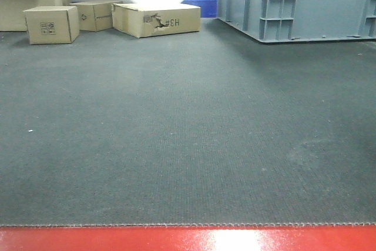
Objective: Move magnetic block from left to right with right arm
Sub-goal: 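Drive up to the mat near the grey crates and stop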
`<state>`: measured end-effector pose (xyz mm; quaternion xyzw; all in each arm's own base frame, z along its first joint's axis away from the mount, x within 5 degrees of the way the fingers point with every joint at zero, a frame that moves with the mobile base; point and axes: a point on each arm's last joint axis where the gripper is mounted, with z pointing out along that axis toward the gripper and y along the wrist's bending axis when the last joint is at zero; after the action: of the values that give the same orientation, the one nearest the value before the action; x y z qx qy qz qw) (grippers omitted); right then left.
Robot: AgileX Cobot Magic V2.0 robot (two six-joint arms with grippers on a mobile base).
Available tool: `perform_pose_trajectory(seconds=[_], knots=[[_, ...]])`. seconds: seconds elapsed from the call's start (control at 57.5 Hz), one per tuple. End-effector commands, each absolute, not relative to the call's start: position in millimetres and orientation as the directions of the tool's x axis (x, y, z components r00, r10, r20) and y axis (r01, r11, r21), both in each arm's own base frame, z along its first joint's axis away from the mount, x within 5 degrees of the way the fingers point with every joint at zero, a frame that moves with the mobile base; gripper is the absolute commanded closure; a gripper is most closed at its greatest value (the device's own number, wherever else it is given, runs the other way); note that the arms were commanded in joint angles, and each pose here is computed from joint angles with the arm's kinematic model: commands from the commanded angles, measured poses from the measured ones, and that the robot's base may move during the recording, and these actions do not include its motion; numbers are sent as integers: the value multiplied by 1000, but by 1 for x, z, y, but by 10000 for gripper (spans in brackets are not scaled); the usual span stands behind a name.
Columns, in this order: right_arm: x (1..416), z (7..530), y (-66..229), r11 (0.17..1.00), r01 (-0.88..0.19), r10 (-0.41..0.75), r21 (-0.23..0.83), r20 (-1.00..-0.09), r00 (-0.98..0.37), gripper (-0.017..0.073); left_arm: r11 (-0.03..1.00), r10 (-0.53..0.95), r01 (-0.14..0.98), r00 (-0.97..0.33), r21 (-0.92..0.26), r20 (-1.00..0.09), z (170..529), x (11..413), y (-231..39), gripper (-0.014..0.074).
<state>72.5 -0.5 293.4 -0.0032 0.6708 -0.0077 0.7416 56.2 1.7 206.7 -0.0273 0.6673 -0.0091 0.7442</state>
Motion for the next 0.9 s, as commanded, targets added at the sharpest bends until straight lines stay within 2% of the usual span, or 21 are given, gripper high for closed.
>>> perform_pose_trajectory(seconds=[0.0, 0.556, 0.765, 0.887], knots=[[71, 310, 0, 1000, 2, -25, -25, -978, 205, 331, 998, -53, -19, 195, -58, -979, 212, 55, 2, 720], [70, 311, 1, 1000, 0, -24, -25, -976, 217, 331, 998, -53, -19, 195, -58, -979, 212, 55, 2, 720], [72, 306, -1, 1000, 17, -24, -22, -995, 99, 331, 998, -53, -19, 195, -58, -979, 212, 55, 2, 720], [80, 309, -3, 999, 31, -21, -22, -1000, -22, 331, 998, -53, -19, 195, -58, -979, 212, 55, 2, 720]])
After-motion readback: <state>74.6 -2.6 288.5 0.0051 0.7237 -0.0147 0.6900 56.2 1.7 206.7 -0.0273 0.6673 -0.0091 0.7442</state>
